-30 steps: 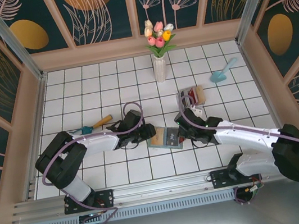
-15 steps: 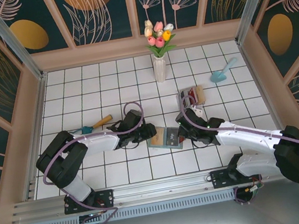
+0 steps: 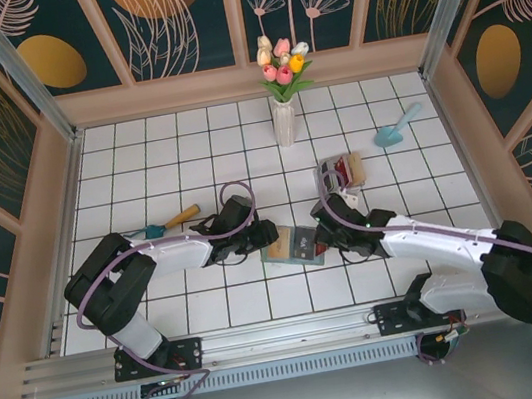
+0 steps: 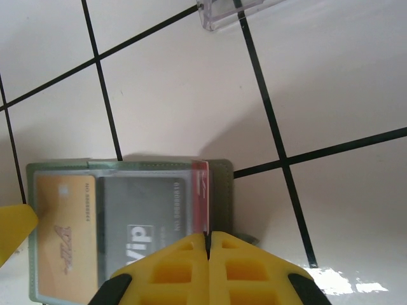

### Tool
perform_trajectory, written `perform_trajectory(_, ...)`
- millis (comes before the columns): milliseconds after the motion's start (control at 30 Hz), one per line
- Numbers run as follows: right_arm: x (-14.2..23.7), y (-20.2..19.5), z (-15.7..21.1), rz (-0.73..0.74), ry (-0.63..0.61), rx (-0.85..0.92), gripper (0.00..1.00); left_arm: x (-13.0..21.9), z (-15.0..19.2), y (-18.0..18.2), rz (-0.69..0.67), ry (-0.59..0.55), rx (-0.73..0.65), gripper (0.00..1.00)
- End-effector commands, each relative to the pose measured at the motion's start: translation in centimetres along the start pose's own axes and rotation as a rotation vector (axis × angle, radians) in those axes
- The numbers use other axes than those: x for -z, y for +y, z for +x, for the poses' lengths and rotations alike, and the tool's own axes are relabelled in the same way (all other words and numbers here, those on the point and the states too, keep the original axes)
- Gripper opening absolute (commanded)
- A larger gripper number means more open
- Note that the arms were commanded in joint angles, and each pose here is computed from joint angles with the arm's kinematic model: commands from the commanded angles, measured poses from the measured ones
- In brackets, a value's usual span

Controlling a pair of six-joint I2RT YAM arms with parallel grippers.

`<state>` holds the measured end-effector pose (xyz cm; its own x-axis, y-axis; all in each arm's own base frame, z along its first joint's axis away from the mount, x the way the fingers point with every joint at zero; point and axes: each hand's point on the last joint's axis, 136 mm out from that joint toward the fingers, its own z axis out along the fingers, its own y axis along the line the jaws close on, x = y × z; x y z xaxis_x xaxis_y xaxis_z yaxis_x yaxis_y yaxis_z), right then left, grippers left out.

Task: Put the credit cards into the card holder
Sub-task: Flip over the card slot in the card holder.

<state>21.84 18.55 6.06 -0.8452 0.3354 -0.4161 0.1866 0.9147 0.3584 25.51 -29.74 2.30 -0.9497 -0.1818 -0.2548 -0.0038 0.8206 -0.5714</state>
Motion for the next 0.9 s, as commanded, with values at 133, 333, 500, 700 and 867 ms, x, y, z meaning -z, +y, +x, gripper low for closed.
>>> perform_trajectory(133, -0.6, 0.5, 0.5, -0.052, 0.011, -0.048, 0.0, -0.9, 1.3, 0.6, -0.002, 0.053, 0.016, 0.48)
perform_trajectory(333, 0.9, 2.3, -0.6, -0.198, -0.022, -0.115, 0.0, -0.8, 1.3, 0.4, 0.005, 0.053, 0.014, 0.47)
perform_trajectory(500, 2.5, 3.8, -1.5, -0.275, -0.043, -0.117, 0.01, -0.9, 1.3, 0.5, 0.005, 0.052, 0.014, 0.44)
perform_trajectory(700, 3.0, 5.2, -1.9, -0.3, -0.032, -0.093, 0.01, -0.8, 1.3, 0.5, 0.009, 0.051, 0.017, 0.35)
perform_trajectory(867, 3.1, 7.7, -2.0, -0.383, -0.008, -0.058, 0.01, -0.6, 1.1, 0.3, 0.013, 0.044, 0.02, 0.26)
